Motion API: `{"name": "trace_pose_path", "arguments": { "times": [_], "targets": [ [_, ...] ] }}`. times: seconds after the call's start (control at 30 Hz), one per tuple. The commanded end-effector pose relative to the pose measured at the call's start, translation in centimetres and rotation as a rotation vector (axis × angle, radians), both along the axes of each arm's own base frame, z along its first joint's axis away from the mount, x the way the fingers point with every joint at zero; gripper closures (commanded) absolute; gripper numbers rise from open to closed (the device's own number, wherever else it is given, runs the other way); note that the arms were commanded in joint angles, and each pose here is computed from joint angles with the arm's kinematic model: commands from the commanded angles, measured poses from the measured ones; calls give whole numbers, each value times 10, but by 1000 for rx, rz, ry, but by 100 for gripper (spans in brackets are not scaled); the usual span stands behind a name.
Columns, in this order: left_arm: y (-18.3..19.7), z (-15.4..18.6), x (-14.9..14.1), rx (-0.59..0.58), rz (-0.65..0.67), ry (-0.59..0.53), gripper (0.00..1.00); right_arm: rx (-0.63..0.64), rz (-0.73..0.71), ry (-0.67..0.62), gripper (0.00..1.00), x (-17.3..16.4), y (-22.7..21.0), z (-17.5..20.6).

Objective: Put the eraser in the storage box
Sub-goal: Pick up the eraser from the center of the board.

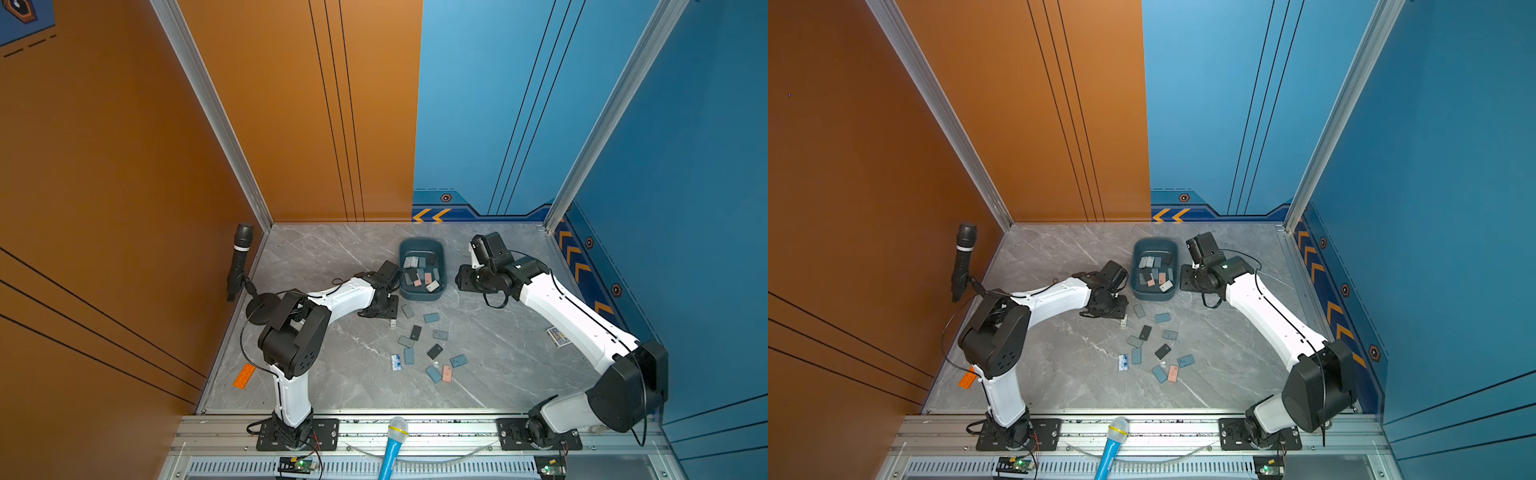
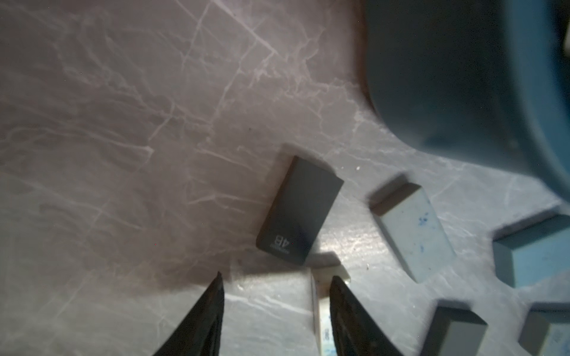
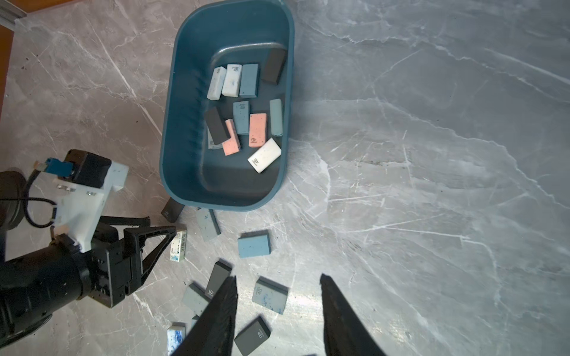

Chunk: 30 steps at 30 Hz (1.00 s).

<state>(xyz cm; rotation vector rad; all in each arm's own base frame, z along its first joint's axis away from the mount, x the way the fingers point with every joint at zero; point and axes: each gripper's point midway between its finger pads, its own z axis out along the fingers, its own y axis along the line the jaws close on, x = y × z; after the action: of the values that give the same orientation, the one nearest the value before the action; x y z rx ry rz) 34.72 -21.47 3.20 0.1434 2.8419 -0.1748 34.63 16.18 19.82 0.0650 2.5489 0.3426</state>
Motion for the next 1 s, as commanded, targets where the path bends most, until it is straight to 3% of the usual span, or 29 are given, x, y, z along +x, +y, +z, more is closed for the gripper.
{"name": "trace_pose_path", "arguments": {
  "times": [0.0,0.4,0.8,0.97],
  "targets": [
    [-9,1,12,-38,-43,-12,44,3,-70,-33,54,-1,-16,5],
    [-6,-14,27,-30,-43,11,47,17,-122,-42,54,-14,-35,6],
    [11,-18,16,10,-25,29,76,29,-129,-43,54,-16,-36,6],
    [15,-16,11,15,-17,28,81,35,-128,-45,55,-18,-36,6]
  ]
}}
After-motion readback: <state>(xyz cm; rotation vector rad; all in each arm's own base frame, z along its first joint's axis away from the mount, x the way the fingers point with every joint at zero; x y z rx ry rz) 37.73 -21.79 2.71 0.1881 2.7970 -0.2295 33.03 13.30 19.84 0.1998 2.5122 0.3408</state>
